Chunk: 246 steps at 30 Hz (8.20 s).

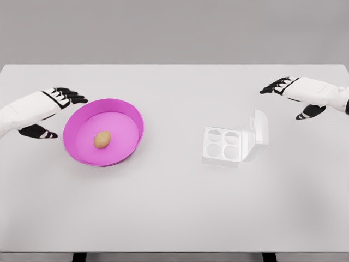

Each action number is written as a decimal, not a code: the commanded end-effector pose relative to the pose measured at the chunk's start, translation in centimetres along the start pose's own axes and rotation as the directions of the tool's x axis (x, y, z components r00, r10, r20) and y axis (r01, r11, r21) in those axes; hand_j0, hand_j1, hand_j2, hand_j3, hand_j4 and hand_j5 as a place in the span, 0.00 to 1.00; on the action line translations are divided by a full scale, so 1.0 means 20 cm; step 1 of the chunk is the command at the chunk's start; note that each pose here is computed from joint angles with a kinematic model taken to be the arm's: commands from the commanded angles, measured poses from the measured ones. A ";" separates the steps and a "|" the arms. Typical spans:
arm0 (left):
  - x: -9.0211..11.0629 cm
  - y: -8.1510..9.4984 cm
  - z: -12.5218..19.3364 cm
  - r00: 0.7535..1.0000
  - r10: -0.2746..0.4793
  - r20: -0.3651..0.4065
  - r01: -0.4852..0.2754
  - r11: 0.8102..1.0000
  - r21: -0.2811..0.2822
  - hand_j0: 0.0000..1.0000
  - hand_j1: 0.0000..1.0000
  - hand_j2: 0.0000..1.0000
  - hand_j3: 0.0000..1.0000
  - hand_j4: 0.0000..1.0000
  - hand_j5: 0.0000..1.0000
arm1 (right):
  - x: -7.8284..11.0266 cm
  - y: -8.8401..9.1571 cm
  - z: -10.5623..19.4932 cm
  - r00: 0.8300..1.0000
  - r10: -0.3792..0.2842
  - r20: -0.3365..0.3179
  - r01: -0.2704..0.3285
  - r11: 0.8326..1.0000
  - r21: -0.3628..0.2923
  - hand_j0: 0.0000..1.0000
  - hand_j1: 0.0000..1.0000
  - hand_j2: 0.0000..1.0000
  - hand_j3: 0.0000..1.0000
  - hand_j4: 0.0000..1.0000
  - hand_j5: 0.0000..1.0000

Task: Pack egg into the box and close the box lid

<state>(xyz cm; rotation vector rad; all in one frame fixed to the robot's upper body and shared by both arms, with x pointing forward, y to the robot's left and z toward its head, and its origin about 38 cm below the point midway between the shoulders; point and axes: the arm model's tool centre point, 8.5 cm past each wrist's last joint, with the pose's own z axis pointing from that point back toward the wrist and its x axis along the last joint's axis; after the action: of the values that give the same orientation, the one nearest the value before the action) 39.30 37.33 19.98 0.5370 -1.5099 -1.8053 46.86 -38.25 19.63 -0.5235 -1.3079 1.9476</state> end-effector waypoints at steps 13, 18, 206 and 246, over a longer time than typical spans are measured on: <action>0.08 0.00 -0.18 0.998 -0.043 0.040 0.047 0.993 -0.107 1.00 1.00 1.00 1.00 1.00 1.00 | -0.17 0.08 0.16 0.992 -0.028 -0.121 0.032 0.999 0.035 1.00 1.00 1.00 1.00 1.00 1.00; 0.12 0.02 -0.20 0.997 -0.053 0.063 0.059 0.994 -0.090 0.80 0.80 0.80 0.80 0.80 0.80 | -0.17 0.08 0.16 0.992 0.009 -0.123 0.006 0.993 0.121 1.00 1.00 1.00 1.00 1.00 1.00; 0.63 -0.04 -0.70 0.944 0.055 0.325 -0.076 0.996 0.053 0.44 0.44 0.44 0.44 0.44 0.44 | -0.05 -0.14 -0.04 0.994 0.100 -0.033 -0.094 0.984 0.149 1.00 1.00 1.00 1.00 1.00 1.00; 1.00 -0.09 -1.04 0.914 0.096 0.393 -0.141 0.986 0.085 0.44 0.44 0.44 0.44 0.44 0.44 | -0.04 -0.15 -0.05 0.994 0.104 -0.027 -0.099 0.984 0.146 1.00 1.00 1.00 1.00 1.00 1.00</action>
<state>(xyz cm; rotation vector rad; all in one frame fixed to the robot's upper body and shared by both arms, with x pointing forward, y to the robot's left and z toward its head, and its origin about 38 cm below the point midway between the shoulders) 40.45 9.11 16.06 0.1469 -1.8673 -1.8279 49.08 -37.58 21.93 -0.5601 -1.1242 2.0949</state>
